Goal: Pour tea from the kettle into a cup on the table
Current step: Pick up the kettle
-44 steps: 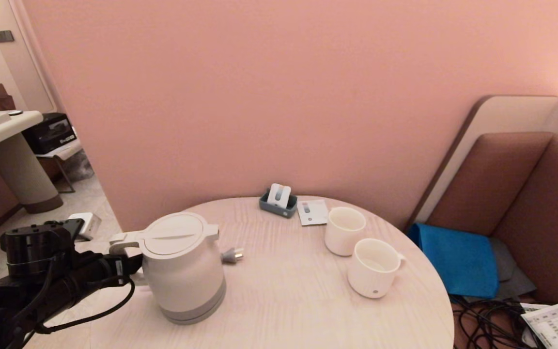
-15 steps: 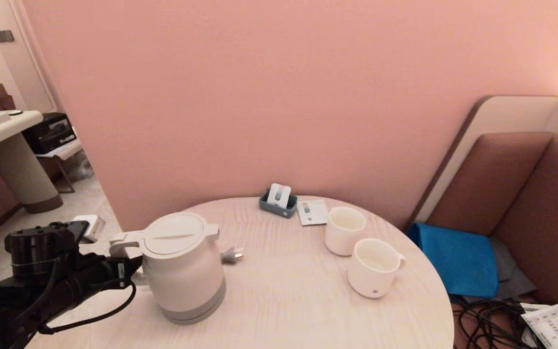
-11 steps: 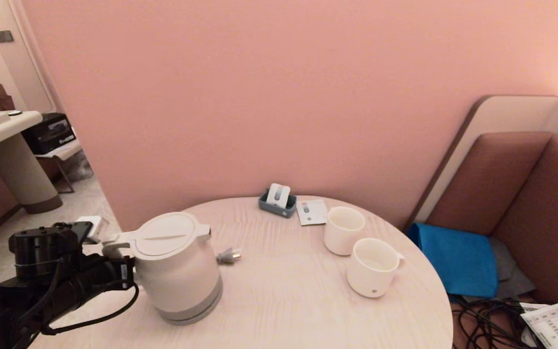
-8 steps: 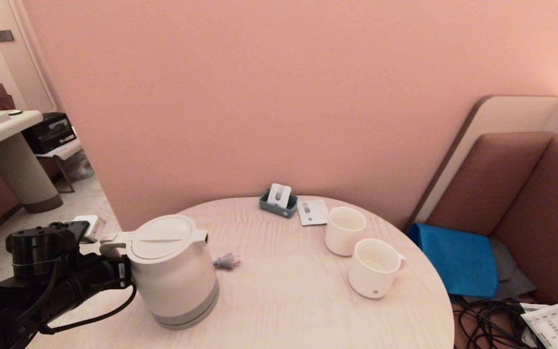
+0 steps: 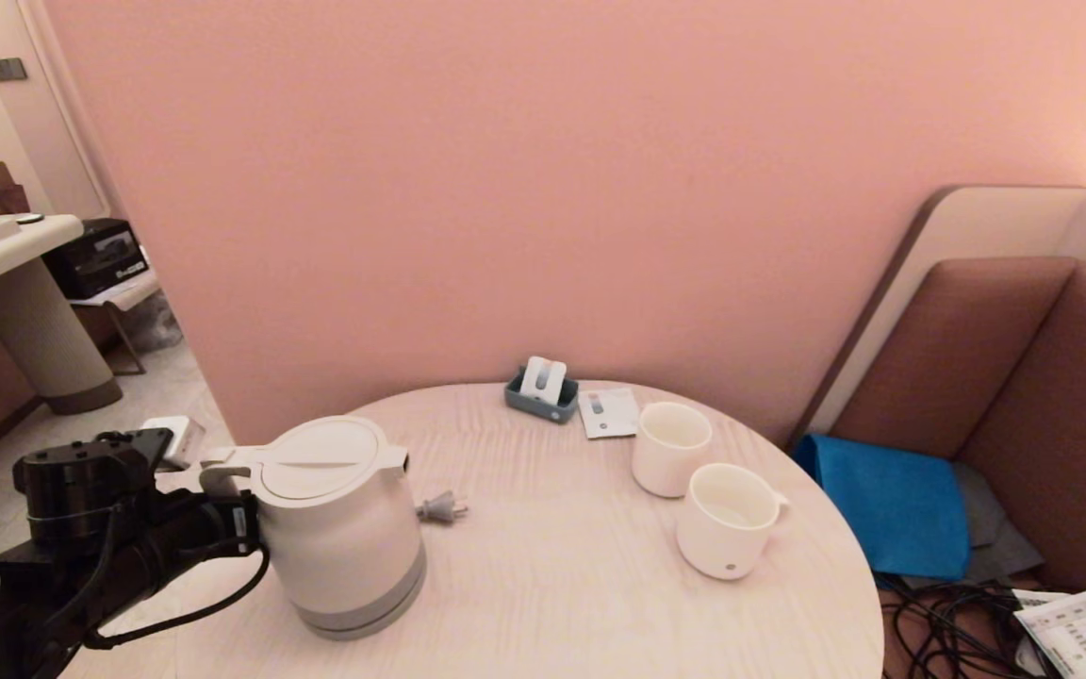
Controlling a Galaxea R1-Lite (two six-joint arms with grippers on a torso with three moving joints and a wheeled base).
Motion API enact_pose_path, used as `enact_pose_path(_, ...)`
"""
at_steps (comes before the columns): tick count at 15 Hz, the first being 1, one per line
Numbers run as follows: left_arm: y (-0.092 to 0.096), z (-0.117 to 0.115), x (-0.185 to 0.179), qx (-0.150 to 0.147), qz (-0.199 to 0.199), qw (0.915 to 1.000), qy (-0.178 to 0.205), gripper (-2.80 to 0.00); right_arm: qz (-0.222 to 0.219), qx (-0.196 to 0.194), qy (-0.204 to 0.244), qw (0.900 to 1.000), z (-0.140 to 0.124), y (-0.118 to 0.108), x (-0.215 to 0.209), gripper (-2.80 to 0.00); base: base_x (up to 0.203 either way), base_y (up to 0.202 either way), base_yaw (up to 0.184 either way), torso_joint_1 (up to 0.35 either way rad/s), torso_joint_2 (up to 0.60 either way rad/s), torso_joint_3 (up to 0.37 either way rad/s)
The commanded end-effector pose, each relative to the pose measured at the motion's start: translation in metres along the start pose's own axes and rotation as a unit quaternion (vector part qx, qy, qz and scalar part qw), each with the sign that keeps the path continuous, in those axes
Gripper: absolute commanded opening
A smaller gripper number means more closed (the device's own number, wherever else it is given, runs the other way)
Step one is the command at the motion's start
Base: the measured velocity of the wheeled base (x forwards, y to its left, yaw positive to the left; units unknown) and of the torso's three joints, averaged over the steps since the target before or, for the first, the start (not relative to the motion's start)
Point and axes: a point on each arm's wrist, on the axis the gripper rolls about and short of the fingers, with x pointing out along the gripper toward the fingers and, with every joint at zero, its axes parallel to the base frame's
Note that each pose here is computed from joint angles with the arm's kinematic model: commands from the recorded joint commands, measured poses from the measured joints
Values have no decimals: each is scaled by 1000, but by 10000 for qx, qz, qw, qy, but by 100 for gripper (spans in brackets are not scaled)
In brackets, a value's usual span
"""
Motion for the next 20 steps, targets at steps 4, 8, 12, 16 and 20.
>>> enact_pose_path(4,-4,9,-2,-84,-63,9997,-227,-280,5,-1,-2,10000,0,0,0,-280,0,0,0,0,0,0)
enact_pose_path(8,-6,17,-5,-63,-16,9992,-398,-280,5,-1,5,10000,0,0,0,-280,0,0,0,0,0,0)
enact_pose_path(12,-16,23,-5,6,-2,9987,-518,-280,5,-1,-2,10000,0,0,0,-280,0,0,0,0,0,0)
enact_pose_path(16,-30,36,-6,81,16,9984,-559,-280,5,-1,-2,10000,0,0,0,-280,0,0,0,0,0,0)
enact_pose_path(20,-39,64,-17,-35,-63,9982,-596,-280,5,-1,-2,10000,0,0,0,-280,0,0,0,0,0,0)
